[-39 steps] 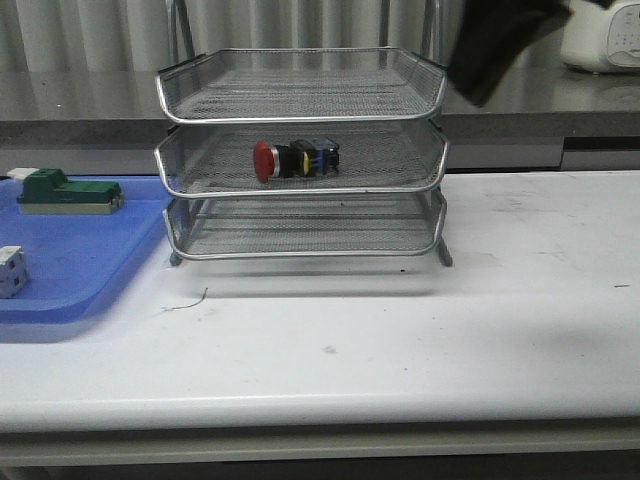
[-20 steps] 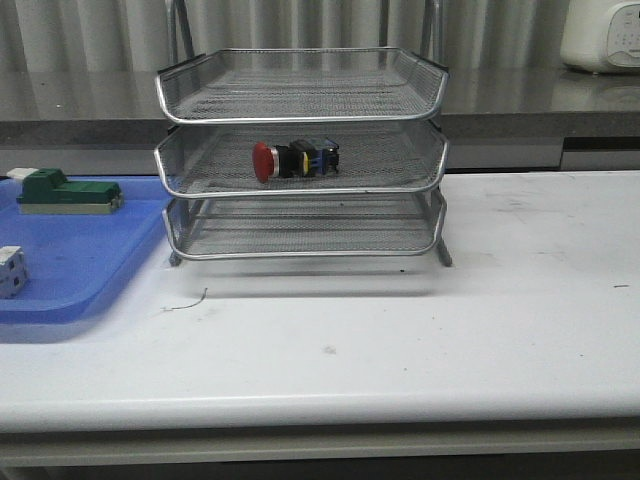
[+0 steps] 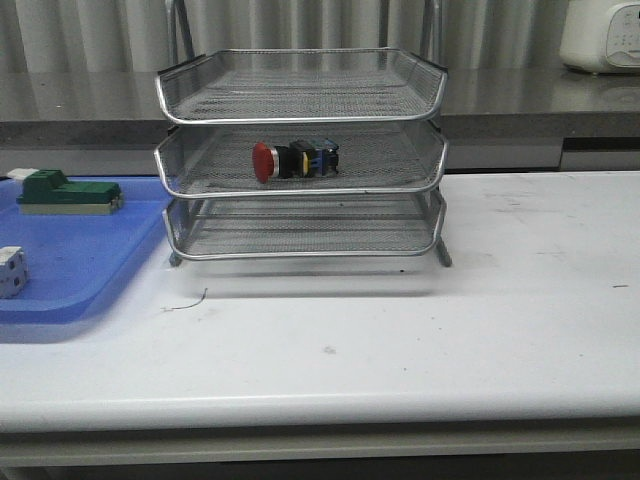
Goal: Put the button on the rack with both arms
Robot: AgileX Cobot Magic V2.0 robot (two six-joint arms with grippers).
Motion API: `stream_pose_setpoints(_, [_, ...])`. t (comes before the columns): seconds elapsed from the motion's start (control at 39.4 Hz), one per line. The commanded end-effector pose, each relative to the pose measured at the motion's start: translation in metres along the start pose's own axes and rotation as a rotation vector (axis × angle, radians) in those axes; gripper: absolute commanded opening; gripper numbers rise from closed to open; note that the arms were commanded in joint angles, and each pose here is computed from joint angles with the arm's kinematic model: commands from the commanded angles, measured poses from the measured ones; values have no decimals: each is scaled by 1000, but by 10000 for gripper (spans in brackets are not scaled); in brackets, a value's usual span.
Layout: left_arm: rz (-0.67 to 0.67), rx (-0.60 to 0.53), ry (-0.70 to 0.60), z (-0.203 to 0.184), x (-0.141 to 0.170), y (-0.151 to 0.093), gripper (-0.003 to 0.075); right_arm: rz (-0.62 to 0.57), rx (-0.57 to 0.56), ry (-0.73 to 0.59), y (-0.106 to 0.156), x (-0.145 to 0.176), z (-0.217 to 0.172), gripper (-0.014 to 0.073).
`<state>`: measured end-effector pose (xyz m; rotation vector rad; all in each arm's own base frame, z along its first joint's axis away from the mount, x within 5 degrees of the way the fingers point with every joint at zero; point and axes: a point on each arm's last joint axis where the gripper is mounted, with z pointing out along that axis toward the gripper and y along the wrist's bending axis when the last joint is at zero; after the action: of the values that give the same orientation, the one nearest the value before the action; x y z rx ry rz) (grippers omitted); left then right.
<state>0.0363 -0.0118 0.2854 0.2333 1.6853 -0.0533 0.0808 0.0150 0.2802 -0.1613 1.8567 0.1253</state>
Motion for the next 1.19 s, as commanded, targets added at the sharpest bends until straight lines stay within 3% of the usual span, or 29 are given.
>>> stream_pose_setpoints(0.0, [-23, -18, -95, -2, -15, 2, -19, -14, 35, -158, -2, -14, -13, -60])
stream_pose_setpoints(1.17, [-23, -18, -95, -2, -15, 2, -19, -17, 36, -183, -1, -15, -18, -60])
